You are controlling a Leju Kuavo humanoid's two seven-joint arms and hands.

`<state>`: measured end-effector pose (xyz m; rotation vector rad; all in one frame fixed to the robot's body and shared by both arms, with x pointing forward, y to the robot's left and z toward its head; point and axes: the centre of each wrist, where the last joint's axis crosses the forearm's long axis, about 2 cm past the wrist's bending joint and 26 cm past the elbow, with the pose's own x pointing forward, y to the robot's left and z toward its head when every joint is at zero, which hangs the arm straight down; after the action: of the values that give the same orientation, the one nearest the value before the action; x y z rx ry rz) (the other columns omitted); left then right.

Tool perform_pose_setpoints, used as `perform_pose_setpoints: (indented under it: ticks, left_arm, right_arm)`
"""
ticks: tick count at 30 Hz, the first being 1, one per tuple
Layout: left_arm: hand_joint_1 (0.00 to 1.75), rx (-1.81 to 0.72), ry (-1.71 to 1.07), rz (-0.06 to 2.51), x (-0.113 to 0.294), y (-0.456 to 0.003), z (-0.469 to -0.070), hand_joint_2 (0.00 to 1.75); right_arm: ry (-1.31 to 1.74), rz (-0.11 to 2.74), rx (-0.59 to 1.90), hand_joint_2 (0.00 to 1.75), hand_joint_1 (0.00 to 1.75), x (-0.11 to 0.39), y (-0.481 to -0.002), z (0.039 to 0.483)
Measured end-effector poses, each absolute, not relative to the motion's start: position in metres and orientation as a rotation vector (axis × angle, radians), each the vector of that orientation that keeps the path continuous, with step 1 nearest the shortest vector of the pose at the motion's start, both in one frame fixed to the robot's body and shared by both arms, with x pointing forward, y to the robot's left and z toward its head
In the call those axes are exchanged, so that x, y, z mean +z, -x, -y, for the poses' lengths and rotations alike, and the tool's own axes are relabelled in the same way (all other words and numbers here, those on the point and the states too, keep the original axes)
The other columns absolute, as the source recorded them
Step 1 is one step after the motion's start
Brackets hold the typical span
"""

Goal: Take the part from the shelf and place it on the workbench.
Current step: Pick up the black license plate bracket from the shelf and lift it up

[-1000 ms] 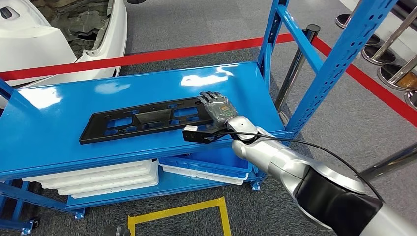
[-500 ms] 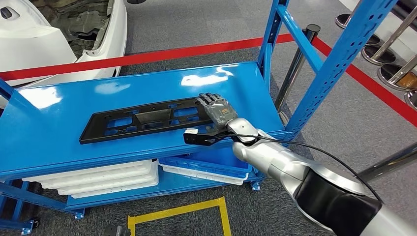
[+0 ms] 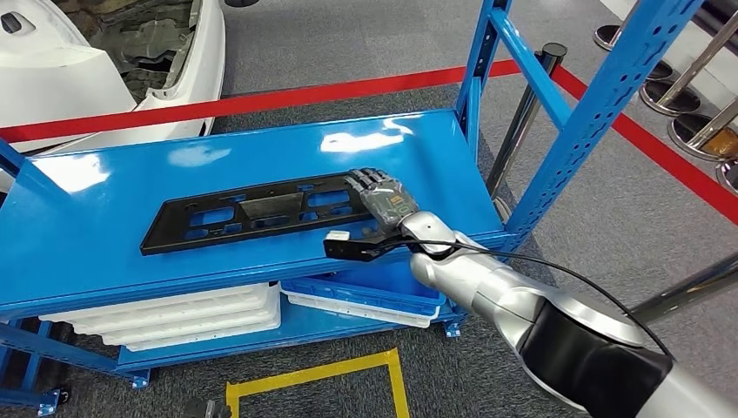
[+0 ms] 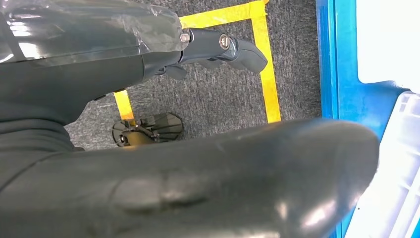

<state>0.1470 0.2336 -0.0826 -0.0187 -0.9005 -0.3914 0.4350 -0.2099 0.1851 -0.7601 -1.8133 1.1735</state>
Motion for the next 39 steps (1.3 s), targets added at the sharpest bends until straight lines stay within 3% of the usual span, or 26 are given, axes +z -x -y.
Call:
perform_pose_setpoints:
  ticks: [21,22,25,26,31,39]
  left_arm:
    - [0.0,-0.405,0.02,0.899,-0.0827,-0.1465,-0.2335,0.0]
    - [0.0,-0.405,0.02,0.899,-0.0827,-0.1465,-0.2335,0.0]
    - [0.0,-0.405,0.02,0.899,-0.0828,-0.1464,-0.2335,0.0]
    - [0.0,-0.405,0.02,0.899,-0.0828,-0.1463,-0.2335,0.0]
    - [0.0,-0.405,0.022,0.9,-0.0827,-0.1463,-0.2331,0.0]
    - [0.0,-0.405,0.027,0.904,-0.0825,-0.1466,-0.2325,0.0]
  right_arm:
    - [0.774,1.805,1.136,1.75,0.27,0.1847,-0.4372,0.2128]
    - [0.775,1.804,1.134,1.75,0.39,0.1846,-0.4373,0.213]
    - [0.775,1.801,1.131,1.75,1.36,0.184,-0.4373,0.2136]
    - [0.776,1.8,1.131,1.75,1.58,0.1838,-0.4374,0.2139]
    - [0.776,1.802,1.129,1.75,1.69,0.1843,-0.4386,0.2157]
    - [0.786,1.842,1.128,1.75,1.69,0.1931,-0.443,0.2154]
